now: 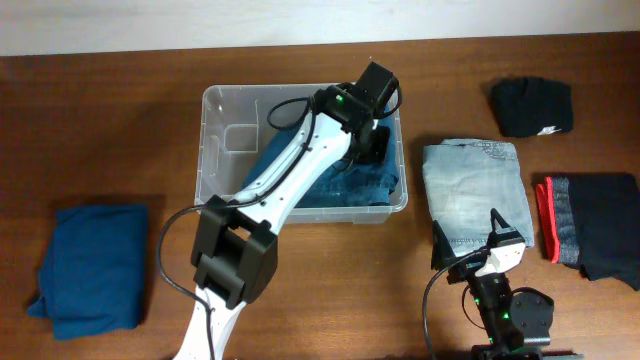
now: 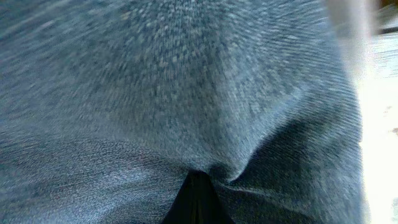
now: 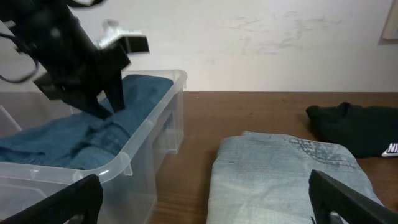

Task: Pack container

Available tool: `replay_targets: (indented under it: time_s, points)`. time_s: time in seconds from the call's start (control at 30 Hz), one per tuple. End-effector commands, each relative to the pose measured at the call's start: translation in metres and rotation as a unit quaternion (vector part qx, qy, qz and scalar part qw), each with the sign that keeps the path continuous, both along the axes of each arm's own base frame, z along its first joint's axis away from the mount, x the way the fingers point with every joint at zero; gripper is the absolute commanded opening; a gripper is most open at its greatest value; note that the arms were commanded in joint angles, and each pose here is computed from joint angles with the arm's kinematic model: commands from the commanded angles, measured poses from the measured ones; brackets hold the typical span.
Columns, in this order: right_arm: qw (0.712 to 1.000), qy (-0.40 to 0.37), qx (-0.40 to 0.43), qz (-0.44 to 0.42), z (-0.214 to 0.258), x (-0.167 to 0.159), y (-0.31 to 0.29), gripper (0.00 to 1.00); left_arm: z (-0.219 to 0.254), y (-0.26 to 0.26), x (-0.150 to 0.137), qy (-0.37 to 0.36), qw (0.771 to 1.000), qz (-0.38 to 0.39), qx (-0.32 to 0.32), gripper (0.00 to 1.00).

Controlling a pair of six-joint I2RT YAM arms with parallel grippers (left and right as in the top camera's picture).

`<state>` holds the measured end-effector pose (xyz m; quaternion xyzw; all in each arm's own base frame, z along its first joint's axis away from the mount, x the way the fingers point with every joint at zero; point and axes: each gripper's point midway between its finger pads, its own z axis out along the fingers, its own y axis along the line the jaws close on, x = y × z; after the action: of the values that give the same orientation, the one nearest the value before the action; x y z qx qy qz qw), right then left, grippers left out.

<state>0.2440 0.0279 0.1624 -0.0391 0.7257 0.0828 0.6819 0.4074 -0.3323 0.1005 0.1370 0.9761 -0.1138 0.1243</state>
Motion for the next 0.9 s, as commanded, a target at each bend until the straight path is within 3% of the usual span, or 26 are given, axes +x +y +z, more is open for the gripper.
replay_targets:
  time_s: [0.0, 0.4, 0.87]
  points:
    - [1.0, 0.002, 0.0, -0.008, -0.002, 0.0, -0.003, 0.99, -0.029, -0.003, -0.002, 0.027, 1.0, -0.004, 0.011, 0.0]
    - [1.0, 0.002, 0.0, -0.008, -0.002, 0.0, -0.003, 0.99, -0.036, 0.038, 0.005, 0.0, 0.993, 0.022, 0.115, 0.01]
    - [1.0, 0.002, 0.0, -0.008, -0.002, 0.0, -0.003, 0.99, 0.069, 0.0, 0.046, -0.114, 0.993, 0.031, 0.004, 0.01]
